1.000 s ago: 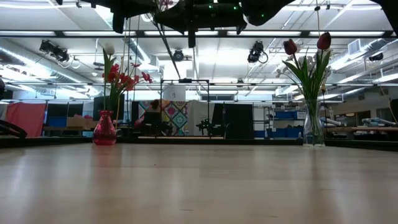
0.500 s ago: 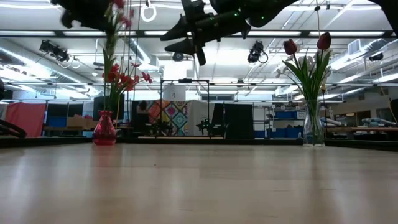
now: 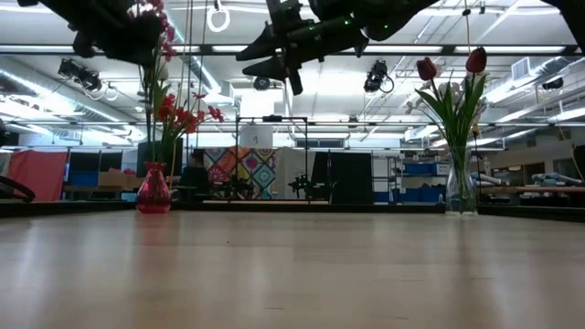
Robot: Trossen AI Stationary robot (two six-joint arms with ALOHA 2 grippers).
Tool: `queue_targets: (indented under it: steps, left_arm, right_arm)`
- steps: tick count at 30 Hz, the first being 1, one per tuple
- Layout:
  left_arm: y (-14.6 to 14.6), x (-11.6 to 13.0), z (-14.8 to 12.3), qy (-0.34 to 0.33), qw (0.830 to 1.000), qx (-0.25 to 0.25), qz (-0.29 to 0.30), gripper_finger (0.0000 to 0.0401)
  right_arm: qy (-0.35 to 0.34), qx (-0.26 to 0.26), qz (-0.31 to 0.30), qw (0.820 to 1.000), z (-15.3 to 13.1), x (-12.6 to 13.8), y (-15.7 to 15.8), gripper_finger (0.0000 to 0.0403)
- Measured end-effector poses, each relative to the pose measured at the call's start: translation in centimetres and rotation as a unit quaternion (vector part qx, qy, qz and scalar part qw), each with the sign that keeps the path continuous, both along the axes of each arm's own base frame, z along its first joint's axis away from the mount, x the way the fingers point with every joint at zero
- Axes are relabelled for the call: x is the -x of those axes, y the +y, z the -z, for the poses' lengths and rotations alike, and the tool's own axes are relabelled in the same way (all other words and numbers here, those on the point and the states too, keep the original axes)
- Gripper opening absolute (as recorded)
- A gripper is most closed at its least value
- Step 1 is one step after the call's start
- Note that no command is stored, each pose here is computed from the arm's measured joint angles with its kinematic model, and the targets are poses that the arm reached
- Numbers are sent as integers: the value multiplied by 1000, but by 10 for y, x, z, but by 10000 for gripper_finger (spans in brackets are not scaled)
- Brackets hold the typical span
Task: Sort flowers into vase by color
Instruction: Put the red flowers into the red vase
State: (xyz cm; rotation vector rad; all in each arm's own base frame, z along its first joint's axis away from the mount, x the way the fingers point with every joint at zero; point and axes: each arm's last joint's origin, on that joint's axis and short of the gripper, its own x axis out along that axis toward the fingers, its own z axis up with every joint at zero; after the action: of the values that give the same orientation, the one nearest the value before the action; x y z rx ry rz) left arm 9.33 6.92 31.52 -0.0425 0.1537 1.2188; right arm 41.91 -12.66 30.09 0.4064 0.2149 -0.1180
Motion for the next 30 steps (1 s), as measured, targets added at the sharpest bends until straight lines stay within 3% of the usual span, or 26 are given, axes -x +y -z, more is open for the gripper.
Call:
queue_targets:
  steps: [7, 14, 21, 30]
  left_arm:
    - [5, -1, 15, -20, 999, 24, -24, 42]
    - [4, 2, 13, -26, 997, 63, -39, 162]
    - [0, 9, -1, -43, 980, 180, -67, 278]
    - [-2, 15, -19, -9, 937, 331, -110, 294]
  right_arm:
    - [20, -31, 8, 999, 4, 2, -2, 159]
    - [103, -102, 28, 989, 21, 9, -3, 181]
    - [158, -138, 34, 977, 31, 14, 1, 183]
    - [190, -154, -6, 970, 36, 14, 15, 183]
